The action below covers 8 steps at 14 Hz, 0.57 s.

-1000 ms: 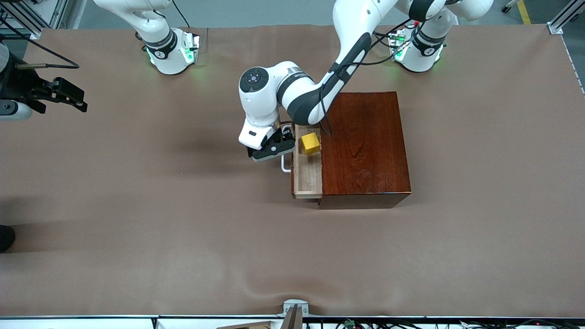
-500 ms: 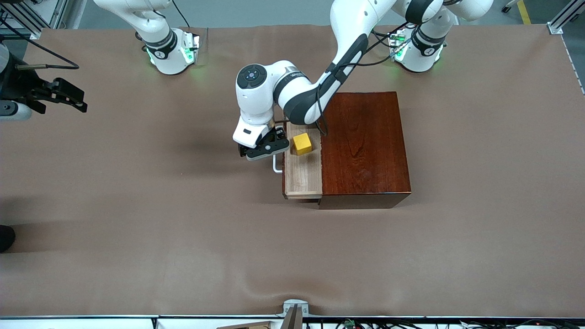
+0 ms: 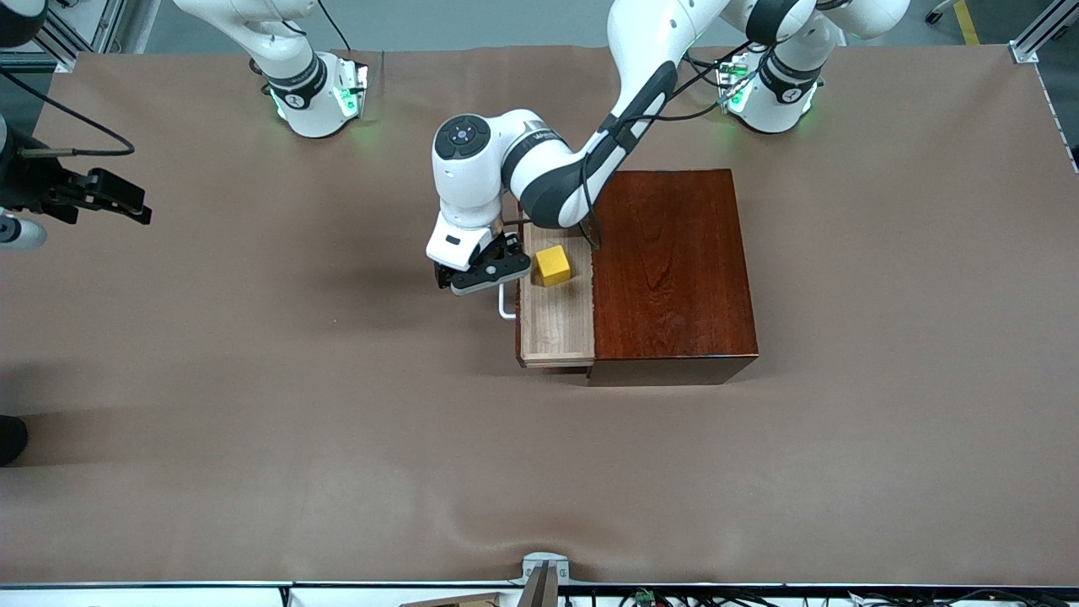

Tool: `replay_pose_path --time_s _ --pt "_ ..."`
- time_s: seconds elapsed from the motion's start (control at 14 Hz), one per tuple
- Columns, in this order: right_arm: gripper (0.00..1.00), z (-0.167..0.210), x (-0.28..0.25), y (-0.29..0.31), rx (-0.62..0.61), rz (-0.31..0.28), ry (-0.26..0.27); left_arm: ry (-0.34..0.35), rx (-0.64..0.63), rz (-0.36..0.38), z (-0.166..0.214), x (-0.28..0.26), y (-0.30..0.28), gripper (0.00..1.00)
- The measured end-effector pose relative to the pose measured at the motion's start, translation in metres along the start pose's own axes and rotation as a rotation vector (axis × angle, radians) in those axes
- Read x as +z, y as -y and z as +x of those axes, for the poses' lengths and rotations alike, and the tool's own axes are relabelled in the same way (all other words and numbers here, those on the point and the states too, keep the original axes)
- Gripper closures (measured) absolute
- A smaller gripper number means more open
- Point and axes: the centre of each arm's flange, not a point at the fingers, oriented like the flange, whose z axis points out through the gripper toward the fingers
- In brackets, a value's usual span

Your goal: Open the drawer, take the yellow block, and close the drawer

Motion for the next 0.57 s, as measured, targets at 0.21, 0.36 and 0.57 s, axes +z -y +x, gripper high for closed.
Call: replay_pose_path --time_s 0.21,0.36,0.57 --pt "0.00 0.011 0.016 -0.010 0.017 0.003 0.031 -0.018 -0.051 0.001 0.036 -0.077 0.007 0.00" --pt "0.00 0.013 0.018 -0.013 0.023 0.004 0.031 -0.026 -0.083 0.017 0.082 -0.150 0.035 0.00" --pt "0.00 0.013 0.015 -0.014 0.032 0.004 0.024 -0.004 -0.071 0.110 0.146 -0.230 0.101 0.00"
